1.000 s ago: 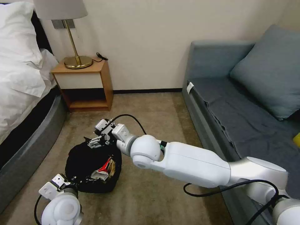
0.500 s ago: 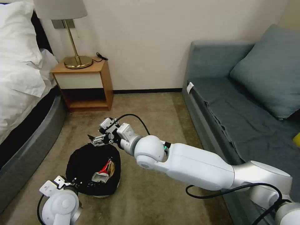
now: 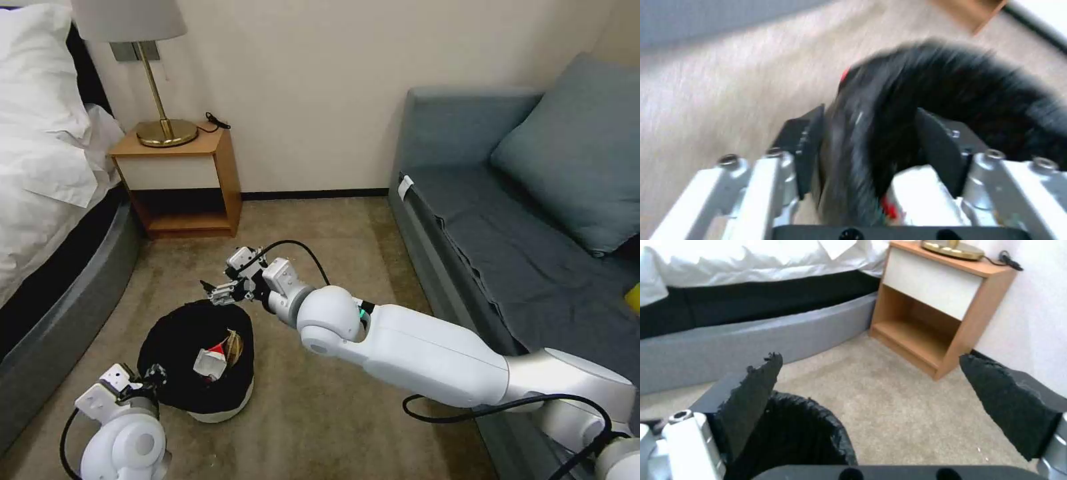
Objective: Pick up the trash bin, then pick up the garbage on the floor and place it into the trash bin.
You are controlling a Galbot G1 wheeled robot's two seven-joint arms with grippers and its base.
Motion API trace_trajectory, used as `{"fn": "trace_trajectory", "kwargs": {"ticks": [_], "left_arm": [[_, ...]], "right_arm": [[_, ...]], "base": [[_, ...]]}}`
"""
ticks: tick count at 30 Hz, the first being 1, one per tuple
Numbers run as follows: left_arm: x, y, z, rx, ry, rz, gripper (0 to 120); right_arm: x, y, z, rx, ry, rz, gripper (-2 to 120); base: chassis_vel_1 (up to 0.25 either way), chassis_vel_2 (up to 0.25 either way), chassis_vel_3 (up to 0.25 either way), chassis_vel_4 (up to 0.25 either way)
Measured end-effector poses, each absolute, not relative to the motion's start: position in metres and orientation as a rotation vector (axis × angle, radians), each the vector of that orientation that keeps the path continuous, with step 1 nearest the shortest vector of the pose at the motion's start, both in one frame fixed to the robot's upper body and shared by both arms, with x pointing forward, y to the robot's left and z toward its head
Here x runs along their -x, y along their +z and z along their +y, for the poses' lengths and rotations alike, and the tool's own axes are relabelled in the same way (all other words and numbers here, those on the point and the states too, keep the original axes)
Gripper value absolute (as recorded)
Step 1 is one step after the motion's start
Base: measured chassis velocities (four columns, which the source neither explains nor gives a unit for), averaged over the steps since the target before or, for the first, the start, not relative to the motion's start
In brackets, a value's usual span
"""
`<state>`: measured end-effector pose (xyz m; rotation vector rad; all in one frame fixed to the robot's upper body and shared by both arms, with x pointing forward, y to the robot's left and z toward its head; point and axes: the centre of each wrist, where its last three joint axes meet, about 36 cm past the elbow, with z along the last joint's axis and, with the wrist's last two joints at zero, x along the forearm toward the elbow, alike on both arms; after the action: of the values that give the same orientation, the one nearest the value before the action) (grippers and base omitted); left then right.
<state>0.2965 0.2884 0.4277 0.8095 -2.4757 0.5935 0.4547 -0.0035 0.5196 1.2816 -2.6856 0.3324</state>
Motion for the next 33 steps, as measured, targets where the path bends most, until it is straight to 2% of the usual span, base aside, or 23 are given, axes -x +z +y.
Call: {"fn": "trace_trajectory", "kwargs": {"ticks": [1, 5, 6, 10, 14, 19, 21, 25, 33], "left_arm": [[-0.296, 0.428, 0.288, -0.809, 0.594, -2.476, 63], [-0.282, 0.429, 0.292, -0.677, 0.464, -2.78, 82], [-0.282, 0.429, 0.292, -0.677, 0.464, -2.78, 82], [-0.281, 0.428, 0.295, -0.488, 0.389, -2.967, 97], [-0.28, 0.428, 0.295, -0.322, 0.324, -3.065, 100], [-0.28, 0.428, 0.295, -0.255, 0.241, -3.124, 100], [-0.28, 0.428, 0.295, -0.249, 0.231, -3.129, 100], [-0.278, 0.43, 0.29, -0.164, 0.189, -3.154, 100], [-0.276, 0.431, 0.287, -0.113, 0.132, -3.166, 100]], "right_arm": [[-0.455, 0.52, -0.003, -1.282, 0.332, -2.686, 100], [-0.461, 0.521, -0.037, -1.184, 0.197, -2.746, 100], [-0.461, 0.521, -0.037, -1.184, 0.197, -2.746, 100], [-0.461, 0.521, -0.07, -1.07, 0.057, -2.846, 100], [-0.456, 0.533, -0.109, -0.883, -0.038, -2.994, 100], [-0.439, 0.552, -0.163, -0.632, -0.056, -3.206, 100], [-0.436, 0.553, -0.168, -0.603, -0.051, -3.223, 100], [-0.389, 0.557, -0.217, -0.252, 0.025, -3.351, 100], [-0.326, 0.532, -0.218, 0.072, -0.07, -3.325, 100]], "base": [[0.0, 0.0, 0.0, 0.0], [0.0, 0.0, 0.0, 0.0], [0.0, 0.0, 0.0, 0.0], [0.0, 0.0, 0.0, 0.0], [0.0, 0.0, 0.0, 0.0], [0.0, 0.0, 0.0, 0.0], [0.0, 0.0, 0.0, 0.0], [0.0, 0.0, 0.0, 0.0], [0.0, 0.0, 0.0, 0.0]]}}
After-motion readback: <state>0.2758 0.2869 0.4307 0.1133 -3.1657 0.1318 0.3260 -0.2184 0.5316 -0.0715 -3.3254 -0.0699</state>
